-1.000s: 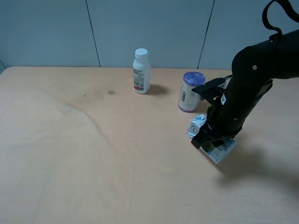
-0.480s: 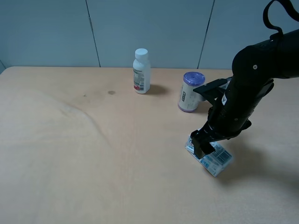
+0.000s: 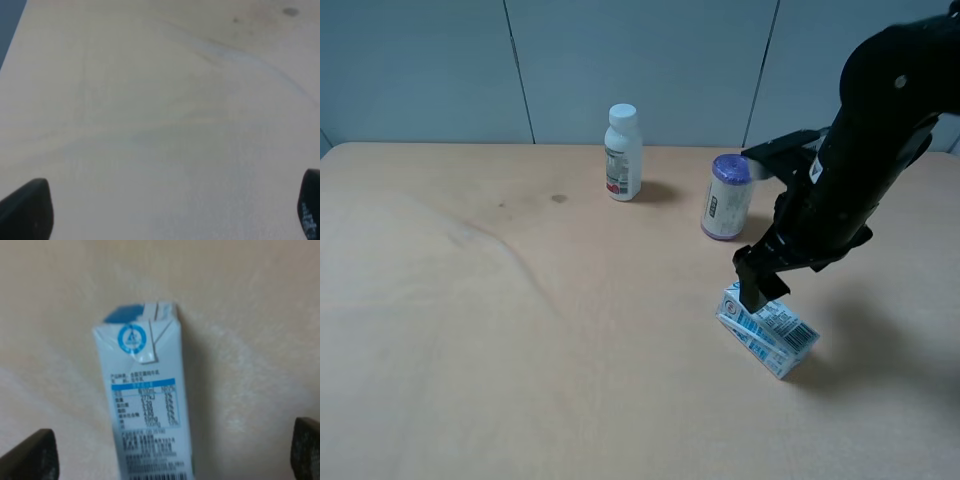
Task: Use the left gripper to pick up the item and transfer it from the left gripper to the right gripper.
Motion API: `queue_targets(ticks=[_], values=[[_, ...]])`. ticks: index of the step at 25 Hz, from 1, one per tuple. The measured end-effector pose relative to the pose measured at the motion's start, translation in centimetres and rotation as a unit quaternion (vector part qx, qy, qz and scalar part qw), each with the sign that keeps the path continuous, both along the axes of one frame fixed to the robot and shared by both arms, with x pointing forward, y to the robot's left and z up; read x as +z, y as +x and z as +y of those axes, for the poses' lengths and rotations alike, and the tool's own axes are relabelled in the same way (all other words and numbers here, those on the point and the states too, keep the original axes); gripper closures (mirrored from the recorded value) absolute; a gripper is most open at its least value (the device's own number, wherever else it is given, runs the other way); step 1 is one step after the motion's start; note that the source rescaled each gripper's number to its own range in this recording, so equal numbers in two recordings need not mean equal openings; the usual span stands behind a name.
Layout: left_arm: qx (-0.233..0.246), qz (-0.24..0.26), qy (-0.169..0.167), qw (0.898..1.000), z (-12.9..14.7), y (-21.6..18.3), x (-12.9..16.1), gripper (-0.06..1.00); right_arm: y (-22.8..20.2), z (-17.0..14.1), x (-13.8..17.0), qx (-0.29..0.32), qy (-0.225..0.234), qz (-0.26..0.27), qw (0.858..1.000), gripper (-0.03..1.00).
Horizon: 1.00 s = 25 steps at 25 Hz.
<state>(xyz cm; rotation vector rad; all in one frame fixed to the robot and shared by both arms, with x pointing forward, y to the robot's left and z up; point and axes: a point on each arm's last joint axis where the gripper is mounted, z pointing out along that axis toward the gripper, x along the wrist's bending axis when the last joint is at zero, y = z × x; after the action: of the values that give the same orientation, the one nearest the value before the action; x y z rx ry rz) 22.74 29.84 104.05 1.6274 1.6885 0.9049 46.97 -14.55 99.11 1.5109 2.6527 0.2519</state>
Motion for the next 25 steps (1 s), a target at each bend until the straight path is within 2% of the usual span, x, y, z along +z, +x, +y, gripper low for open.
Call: queue_targets(ticks=[6,16,21,25], values=[[0.0,0.0,0.0,1.0,0.0,0.0,0.0,-0.03,-1.1,-0.7,5.6,0.0,0.041,-0.062,0.997,-0.03],[0.0,0.0,0.0,1.0,0.0,0.0,0.0,-0.03,-7.0,-4.6,12.5,-0.008,0.089,-0.129,0.988,-0.03],[0.0,0.0,0.0,1.0,0.0,0.0,0.0,-0.03,-10.5,-6.9,14.2,-0.009,0.112,-0.162,0.98,-0.03],[0.0,0.0,0.0,1.0,0.0,0.0,0.0,-0.03,-12.9,-8.5,13.4,-0.009,0.131,-0.19,0.973,-0.03]])
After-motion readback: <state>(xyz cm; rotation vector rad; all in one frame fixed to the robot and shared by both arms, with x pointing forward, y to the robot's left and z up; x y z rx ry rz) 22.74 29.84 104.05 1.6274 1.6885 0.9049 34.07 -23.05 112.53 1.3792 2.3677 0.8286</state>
